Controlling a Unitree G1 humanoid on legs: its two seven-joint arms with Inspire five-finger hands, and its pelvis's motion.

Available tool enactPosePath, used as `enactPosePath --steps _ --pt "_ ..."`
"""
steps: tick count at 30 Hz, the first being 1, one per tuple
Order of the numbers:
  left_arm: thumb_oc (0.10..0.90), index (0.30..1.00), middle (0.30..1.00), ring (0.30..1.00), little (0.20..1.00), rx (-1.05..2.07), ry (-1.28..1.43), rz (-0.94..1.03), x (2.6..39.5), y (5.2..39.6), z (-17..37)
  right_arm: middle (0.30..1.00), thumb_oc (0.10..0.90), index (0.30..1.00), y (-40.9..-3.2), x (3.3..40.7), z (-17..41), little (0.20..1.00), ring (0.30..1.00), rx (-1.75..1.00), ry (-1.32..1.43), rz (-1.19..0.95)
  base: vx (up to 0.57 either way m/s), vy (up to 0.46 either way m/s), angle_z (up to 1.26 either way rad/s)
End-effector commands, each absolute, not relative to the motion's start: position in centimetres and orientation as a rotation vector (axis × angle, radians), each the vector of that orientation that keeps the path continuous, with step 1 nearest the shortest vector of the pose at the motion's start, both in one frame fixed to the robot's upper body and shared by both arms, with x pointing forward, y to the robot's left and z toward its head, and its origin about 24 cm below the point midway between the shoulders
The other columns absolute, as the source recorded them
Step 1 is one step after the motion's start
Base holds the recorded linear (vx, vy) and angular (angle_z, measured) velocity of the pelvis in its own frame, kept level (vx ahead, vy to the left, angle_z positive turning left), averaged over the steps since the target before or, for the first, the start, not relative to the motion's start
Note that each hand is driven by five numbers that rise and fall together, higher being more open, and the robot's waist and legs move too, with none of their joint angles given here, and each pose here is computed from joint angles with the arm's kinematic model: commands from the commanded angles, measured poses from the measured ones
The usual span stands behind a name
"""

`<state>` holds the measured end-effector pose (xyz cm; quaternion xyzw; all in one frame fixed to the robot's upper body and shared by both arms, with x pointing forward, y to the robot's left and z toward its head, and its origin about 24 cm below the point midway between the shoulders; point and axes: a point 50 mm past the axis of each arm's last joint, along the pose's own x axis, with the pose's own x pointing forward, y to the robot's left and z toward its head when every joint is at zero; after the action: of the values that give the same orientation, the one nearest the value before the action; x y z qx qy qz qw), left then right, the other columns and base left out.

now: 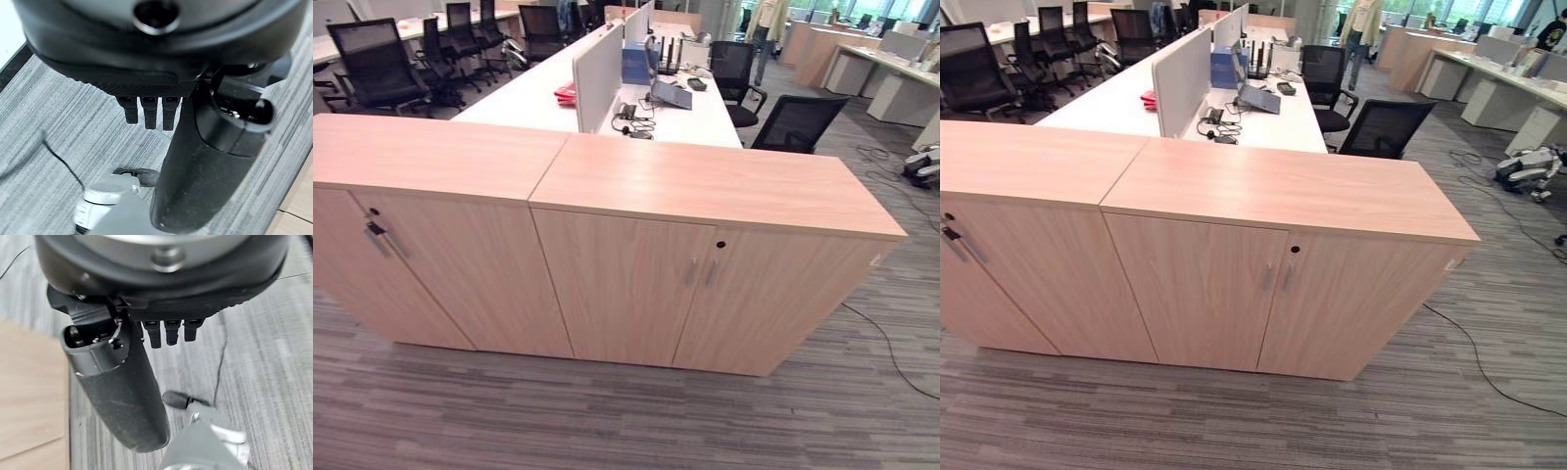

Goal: Put the empty folder in the office cabinet

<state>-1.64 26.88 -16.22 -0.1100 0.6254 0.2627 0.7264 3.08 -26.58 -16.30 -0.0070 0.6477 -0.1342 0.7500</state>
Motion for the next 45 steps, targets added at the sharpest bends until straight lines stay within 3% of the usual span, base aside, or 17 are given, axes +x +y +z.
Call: enactPosePath --steps 1,12,18,25,28,29,35,45 --pt "0.8 0.9 0.9 0.9 0.9 -0.192 1.217 0.509 4.2 25.8 -16.3 0.9 0.8 0.9 -27.7 4.5 -15.9 0.9 0.9 -0.095 1.4 -0.292 -0.03 0.055 0.37" --pt "0.8 0.9 0.9 0.9 0.9 0.049 1.072 0.436 9.1 27.5 -14.8 0.9 0.8 0.9 -26.8 6.6 -15.8 0.9 0.9 -0.096 1.315 -0.292 -0.03 0.025 0.42" --pt "0.8 0.9 0.9 0.9 0.9 0.32 0.995 0.121 13.7 24.4 -14.2 0.9 0.8 0.9 -26.4 7.5 -15.8 0.9 0.9 -0.326 1.331 -0.115 0.0 -0.057 -0.21" --pt "0.8 0.9 0.9 0.9 0.9 0.57 0.97 -0.178 14.2 21.8 -14.5 0.9 0.8 0.9 -25.6 6.5 -16.2 0.9 0.9 -0.297 1.349 -0.118 0.0 -0.017 -0.13" --pt "0.8 0.9 0.9 0.9 0.9 0.559 1.015 -0.153 13.3 22.3 -14.9 0.9 0.8 0.9 -25.8 6.4 -16.2 0.9 0.9 -0.254 1.343 -0.163 0.01 0.001 -0.16" --pt "0.8 0.9 0.9 0.9 0.9 0.473 1.106 -0.043 11.3 23.5 -15.4 0.9 0.8 0.9 -26.4 5.6 -16.1 0.9 0.9 -0.18 1.358 -0.255 0.04 -0.002 -0.01" --pt "0.8 0.9 0.9 0.9 0.9 0.346 1.21 0.135 8.4 25.4 -15.8 0.9 0.8 0.9 -27.6 3.5 -16.0 0.9 0.9 -0.154 1.415 -0.334 0.03 -0.012 -0.11" --pt "0.8 0.9 0.9 0.9 0.9 0.292 1.236 0.117 7.6 24.2 -16.3 0.9 0.8 0.9 -27.4 2.6 -16.1 0.9 0.9 -0.083 1.424 -0.4 0.0 0.0 0.0"
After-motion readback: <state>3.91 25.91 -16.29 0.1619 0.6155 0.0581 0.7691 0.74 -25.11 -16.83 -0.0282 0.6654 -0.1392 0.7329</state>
